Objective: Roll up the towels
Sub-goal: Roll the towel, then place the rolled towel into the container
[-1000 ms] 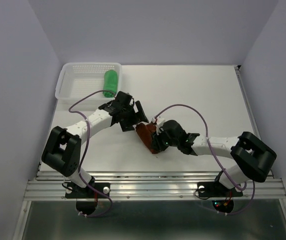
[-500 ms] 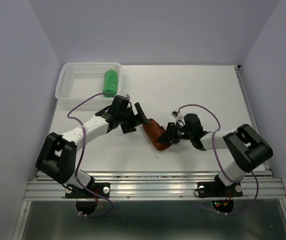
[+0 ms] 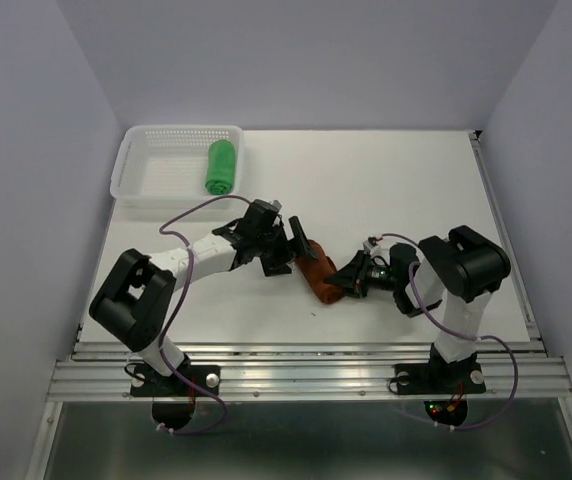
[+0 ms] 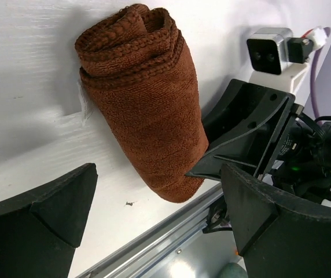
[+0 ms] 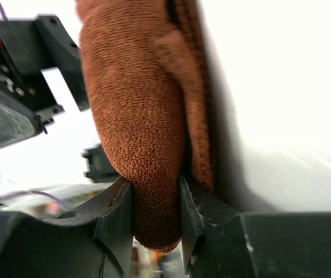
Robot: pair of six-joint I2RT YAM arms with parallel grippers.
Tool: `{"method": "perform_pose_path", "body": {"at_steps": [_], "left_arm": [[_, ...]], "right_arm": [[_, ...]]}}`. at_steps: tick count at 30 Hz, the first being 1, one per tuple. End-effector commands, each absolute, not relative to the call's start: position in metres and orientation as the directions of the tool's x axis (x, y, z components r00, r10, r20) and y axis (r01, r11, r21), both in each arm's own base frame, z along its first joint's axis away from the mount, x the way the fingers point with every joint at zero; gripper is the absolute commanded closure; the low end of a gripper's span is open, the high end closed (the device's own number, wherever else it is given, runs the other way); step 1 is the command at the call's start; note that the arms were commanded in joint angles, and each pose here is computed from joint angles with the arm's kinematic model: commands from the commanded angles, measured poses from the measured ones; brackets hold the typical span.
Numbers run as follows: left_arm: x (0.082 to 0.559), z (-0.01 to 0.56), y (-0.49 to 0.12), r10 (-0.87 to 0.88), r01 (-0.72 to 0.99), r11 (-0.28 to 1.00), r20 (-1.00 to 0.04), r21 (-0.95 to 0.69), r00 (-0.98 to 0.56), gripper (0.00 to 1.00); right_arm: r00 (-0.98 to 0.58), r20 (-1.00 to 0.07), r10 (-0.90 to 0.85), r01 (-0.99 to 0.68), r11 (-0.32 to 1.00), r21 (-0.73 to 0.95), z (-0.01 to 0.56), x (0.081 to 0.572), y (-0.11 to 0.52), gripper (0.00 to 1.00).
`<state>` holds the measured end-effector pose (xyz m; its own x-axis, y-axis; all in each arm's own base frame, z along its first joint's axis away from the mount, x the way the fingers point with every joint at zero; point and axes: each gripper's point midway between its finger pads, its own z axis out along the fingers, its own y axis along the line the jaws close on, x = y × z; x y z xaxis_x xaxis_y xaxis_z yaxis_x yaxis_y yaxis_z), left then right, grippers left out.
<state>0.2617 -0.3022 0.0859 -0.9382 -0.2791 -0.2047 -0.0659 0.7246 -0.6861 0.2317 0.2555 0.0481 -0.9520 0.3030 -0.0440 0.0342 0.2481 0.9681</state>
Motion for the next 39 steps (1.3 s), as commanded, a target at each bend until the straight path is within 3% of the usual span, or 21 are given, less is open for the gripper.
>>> {"method": "perform_pose_path", "body": {"at_steps": [1,13,24,28,31,33,35,37,38,39], "left_arm": [[0.261,0.086,-0.313,-0.289,-0.067,0.703,-0.198,-0.708,-0.937,0.01],[0.267,0.051,-0.324,-0.343,-0.161,0.719,-0.144,-0.676,-0.928,0.07],[0.256,0.033,-0.349,-0.309,-0.154,0.733,-0.123,-0.662,-0.943,0.20],[0.257,0.025,-0.354,-0.310,-0.158,0.743,-0.125,-0.650,-0.943,0.40],[0.262,0.023,-0.347,-0.335,-0.177,0.760,-0.144,-0.626,-0.931,0.68],[0.268,0.026,-0.348,-0.341,-0.171,0.767,-0.168,-0.618,-0.925,0.73],[0.275,0.028,-0.348,-0.314,-0.138,0.790,-0.201,-0.597,-0.928,0.87],[0.278,0.029,-0.347,-0.273,-0.092,0.811,-0.234,-0.578,-0.933,0.91],[0.280,0.031,-0.349,-0.241,-0.054,0.818,-0.256,-0.573,-0.936,1.00],[0.283,0.034,-0.350,-0.225,-0.028,0.820,-0.277,-0.572,-0.934,1.00]], "right_arm": [[-0.942,-0.055,0.331,-0.032,0.075,0.997,0.088,0.233,0.256,0.86],[-0.932,-0.047,0.359,-0.018,0.083,0.996,0.078,0.236,0.248,0.83],[-0.933,-0.028,0.358,0.004,0.089,0.996,0.072,0.234,0.247,0.82],[-0.935,-0.033,0.354,-0.002,0.087,0.996,0.074,0.232,0.247,0.79],[-0.937,-0.059,0.343,-0.033,0.081,0.996,0.081,0.230,0.247,0.75],[-0.938,-0.090,0.335,-0.066,0.080,0.995,0.086,0.229,0.247,0.63],[-0.938,-0.153,0.313,-0.135,0.077,0.988,0.097,0.226,0.248,0.49],[-0.921,-0.245,0.304,-0.232,0.077,0.970,0.111,0.225,0.248,0.35],[-0.924,-0.251,0.290,-0.234,0.091,0.968,0.110,0.223,0.248,0.00],[-0.921,-0.265,0.286,-0.245,0.102,0.964,0.111,0.223,0.248,0.00]]}}
